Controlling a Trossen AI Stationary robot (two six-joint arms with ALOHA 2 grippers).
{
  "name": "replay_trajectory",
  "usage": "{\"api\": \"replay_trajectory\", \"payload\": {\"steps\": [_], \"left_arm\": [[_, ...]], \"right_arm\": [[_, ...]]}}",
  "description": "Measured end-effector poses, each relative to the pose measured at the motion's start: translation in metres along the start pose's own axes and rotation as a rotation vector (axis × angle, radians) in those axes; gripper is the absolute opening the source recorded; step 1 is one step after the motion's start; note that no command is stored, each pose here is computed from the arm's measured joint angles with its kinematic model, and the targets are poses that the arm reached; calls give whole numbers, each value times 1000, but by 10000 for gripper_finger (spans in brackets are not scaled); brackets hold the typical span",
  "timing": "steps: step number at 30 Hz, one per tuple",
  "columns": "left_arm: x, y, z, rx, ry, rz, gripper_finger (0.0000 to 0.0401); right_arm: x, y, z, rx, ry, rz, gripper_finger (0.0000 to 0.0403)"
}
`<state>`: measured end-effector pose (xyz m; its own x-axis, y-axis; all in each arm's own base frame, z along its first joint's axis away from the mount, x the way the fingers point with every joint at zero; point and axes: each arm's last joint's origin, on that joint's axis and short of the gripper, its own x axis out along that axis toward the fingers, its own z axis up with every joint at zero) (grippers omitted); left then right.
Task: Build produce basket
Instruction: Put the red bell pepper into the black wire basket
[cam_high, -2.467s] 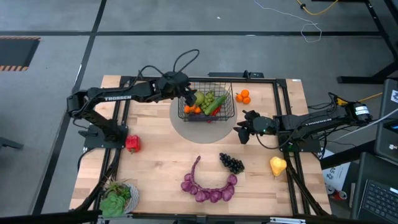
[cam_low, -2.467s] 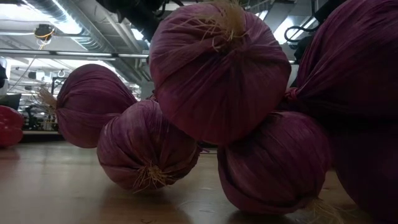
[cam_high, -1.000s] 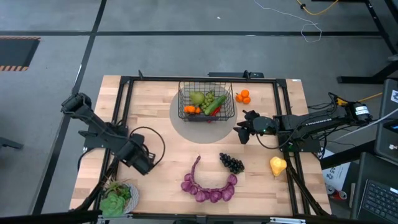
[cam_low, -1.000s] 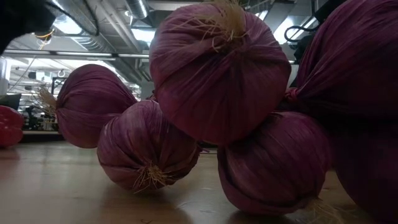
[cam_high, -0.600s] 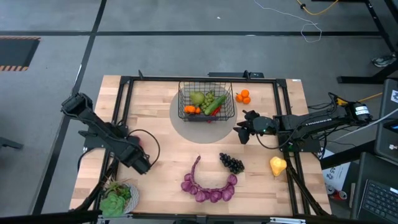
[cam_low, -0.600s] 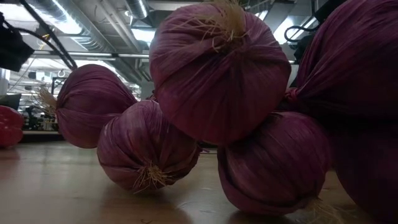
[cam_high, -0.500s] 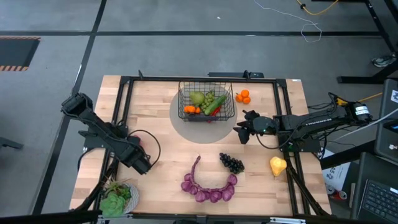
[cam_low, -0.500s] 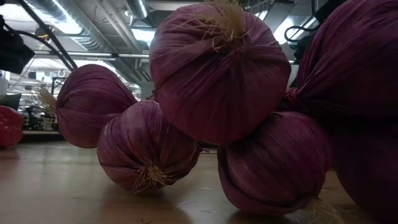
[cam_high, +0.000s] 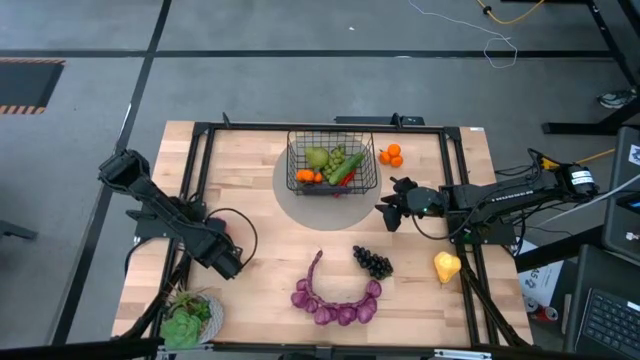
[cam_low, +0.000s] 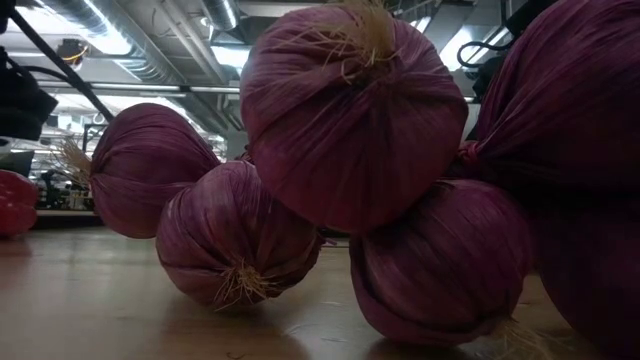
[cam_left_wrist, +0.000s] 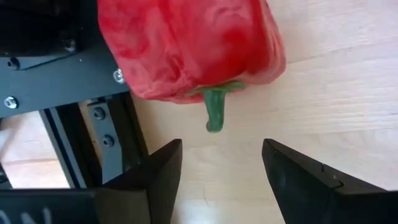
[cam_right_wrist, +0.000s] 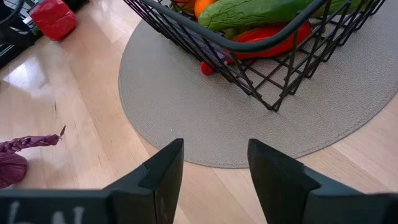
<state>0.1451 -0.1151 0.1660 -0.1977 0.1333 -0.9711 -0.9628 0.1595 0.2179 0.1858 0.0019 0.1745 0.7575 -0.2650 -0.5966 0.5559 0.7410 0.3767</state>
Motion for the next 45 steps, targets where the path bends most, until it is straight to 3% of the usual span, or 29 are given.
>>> {"api": "replay_trajectory", "payload": {"steps": [17, 36, 45], "left_arm": [[0, -5, 19, -66, -43, 21, 209], [0, -4, 20, -17, -20, 42, 12], [-1, -6, 24, 49, -166, -15, 4]], "right_arm": [[0, 0, 0, -2, 0, 0, 181], [0, 0, 0, -3, 0, 0, 181], [0, 0, 0, -4, 1, 0, 181]]}}
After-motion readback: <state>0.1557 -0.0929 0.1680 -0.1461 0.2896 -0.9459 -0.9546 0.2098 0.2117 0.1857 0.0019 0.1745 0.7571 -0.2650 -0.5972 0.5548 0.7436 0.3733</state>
